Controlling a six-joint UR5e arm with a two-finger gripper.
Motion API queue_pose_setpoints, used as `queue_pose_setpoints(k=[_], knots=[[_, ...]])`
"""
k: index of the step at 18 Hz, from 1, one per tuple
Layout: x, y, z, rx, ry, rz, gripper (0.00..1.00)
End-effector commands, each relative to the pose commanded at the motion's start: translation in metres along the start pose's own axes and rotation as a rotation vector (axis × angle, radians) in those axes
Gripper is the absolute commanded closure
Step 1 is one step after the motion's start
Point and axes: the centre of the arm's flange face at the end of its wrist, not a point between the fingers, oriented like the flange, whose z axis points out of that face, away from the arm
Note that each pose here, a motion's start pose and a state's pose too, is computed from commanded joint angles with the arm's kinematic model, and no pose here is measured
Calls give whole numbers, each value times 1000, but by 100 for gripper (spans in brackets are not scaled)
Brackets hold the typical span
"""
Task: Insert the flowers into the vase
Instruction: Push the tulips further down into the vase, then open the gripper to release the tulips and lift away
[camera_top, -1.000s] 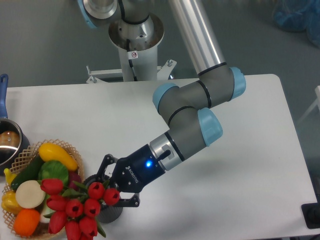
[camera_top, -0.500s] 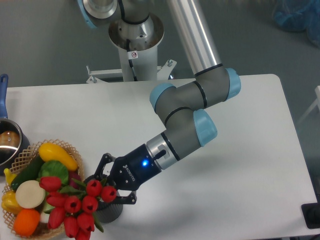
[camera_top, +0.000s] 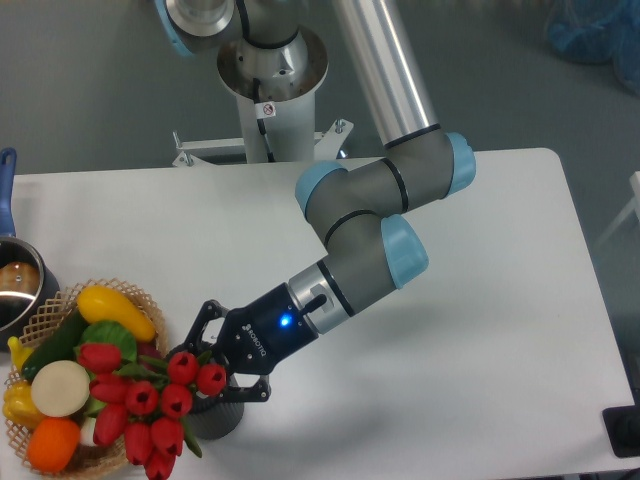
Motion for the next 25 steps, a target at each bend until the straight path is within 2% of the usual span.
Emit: queue_pose_setpoints(k=[6, 14, 18, 20, 21, 25], knots=[[6, 10, -12, -8, -20, -17, 0], [25, 33, -70, 17, -96, 27, 0], [27, 28, -102, 33, -146, 34, 0], [32, 16, -125, 4, -207, 58, 0], [33, 13, -133, -58, -260, 70, 0], [34, 4, -165, -431, -531, 136, 0]])
